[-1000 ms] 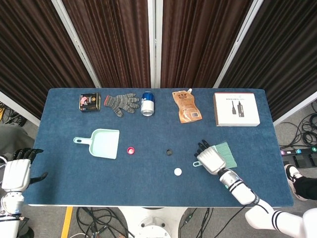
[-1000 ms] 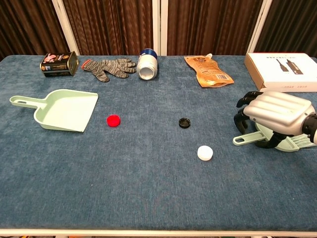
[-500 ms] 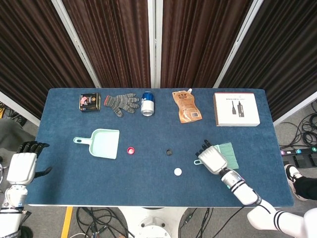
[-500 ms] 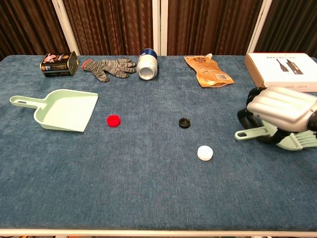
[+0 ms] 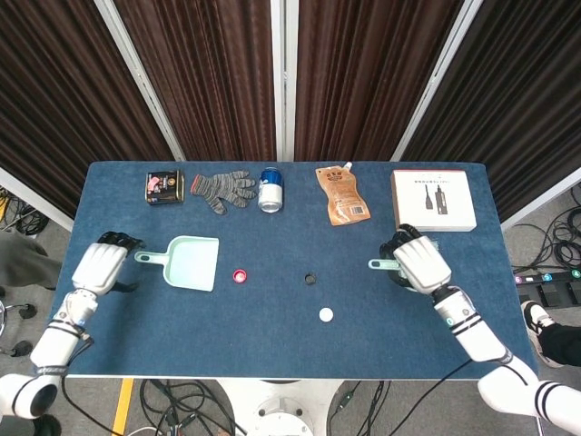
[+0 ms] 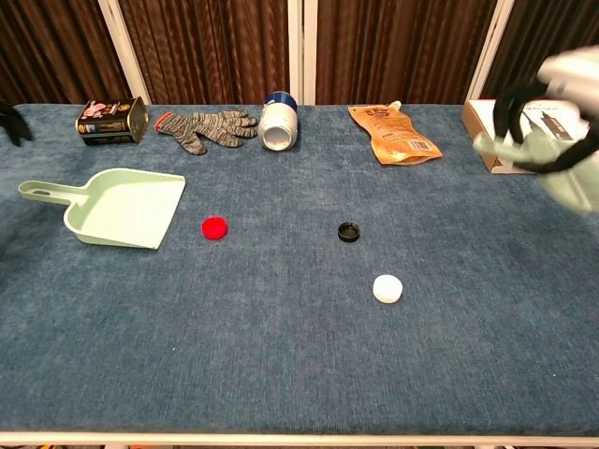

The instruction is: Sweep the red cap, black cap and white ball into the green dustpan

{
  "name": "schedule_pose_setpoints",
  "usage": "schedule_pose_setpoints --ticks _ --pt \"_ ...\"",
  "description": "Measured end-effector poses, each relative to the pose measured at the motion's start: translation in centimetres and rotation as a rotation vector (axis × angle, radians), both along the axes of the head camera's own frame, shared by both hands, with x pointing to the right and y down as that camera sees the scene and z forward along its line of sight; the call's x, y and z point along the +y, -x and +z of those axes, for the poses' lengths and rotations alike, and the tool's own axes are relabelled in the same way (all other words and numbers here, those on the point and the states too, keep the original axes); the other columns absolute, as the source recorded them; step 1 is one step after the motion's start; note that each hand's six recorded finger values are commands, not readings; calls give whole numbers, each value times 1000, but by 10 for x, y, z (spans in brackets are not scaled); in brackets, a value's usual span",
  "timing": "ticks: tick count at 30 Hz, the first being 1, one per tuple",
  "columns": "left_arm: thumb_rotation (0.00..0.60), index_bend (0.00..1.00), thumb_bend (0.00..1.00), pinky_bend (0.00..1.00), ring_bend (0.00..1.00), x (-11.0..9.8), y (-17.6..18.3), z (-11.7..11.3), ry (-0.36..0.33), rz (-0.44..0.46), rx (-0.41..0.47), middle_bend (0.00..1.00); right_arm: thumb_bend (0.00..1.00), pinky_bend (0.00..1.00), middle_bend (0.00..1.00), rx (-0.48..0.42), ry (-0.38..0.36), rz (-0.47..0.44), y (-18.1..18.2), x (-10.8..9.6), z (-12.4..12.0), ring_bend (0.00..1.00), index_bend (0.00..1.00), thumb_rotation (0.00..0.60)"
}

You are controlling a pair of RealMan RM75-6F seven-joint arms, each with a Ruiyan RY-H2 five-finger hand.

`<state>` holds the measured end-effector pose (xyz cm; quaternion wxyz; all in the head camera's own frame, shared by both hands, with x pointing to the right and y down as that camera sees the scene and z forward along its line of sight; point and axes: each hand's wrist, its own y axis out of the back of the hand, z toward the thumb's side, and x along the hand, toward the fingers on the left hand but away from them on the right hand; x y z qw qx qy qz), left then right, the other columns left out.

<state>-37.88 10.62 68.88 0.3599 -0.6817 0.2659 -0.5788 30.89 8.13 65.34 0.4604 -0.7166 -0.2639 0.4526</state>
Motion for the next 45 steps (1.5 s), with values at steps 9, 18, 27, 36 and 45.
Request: schedule_pose_setpoints --ticks 9,18,27,36,45 --pt "600 290 153 182 185 -31 -30 32 101 21 -38 290 428 205 640 -46 -46 41 -7 -41 -42 317 711 600" --pt "600 332 186 184 189 -34 -38 53 162 13 -68 302 428 205 640 -13 -28 39 -11 -38 -34 316 710 600" --pt "600 405 206 209 256 -27 -27 63 163 -12 -110 378 428 200 640 -18 -11 40 -10 -35 -27 316 710 600" --pt "600 456 282 210 285 -25 -25 72 178 -33 -103 422 428 194 640 -9 4 43 -11 -30 -21 317 711 600" --pt "600 502 305 239 324 -27 -25 71 159 -32 -101 462 428 188 640 -2 15 43 -13 -27 -18 318 711 600"
